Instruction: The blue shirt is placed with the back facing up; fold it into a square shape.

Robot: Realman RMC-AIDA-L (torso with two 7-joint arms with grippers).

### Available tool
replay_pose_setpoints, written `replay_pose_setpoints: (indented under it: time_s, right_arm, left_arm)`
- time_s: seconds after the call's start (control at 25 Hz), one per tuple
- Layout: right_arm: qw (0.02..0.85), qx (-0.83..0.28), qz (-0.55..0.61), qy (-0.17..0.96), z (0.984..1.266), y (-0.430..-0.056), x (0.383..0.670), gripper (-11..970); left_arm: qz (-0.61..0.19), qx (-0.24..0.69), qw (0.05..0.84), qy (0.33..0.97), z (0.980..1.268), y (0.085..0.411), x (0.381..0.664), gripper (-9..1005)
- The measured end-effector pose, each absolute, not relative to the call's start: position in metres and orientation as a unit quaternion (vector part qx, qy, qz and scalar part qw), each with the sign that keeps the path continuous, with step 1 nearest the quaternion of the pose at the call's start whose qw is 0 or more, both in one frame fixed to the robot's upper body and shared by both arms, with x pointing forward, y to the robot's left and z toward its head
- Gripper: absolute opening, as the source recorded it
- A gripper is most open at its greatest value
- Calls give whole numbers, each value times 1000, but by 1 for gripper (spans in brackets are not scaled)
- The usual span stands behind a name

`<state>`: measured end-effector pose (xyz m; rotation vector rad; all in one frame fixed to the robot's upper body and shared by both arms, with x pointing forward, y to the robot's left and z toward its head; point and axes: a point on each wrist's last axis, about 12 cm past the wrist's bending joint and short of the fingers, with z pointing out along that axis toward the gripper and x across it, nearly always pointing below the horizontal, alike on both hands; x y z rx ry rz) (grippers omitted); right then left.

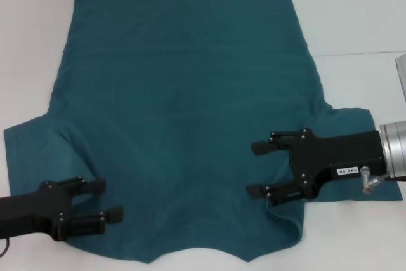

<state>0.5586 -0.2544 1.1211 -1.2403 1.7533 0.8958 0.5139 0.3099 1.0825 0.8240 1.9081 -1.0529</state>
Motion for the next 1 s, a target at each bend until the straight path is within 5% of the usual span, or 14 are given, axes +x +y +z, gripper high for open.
replay_pose_setpoints:
  time_s: [0.44,1.0]
  right_arm:
    - [397,-493,350,690,1126,-253,562,916]
    - [404,-496,338,690,1130,-252,568,915]
  left_arm:
    - [-409,207,354,815,1108,338,518,832]
    - [-317,69,209,922,1131,359,517,819]
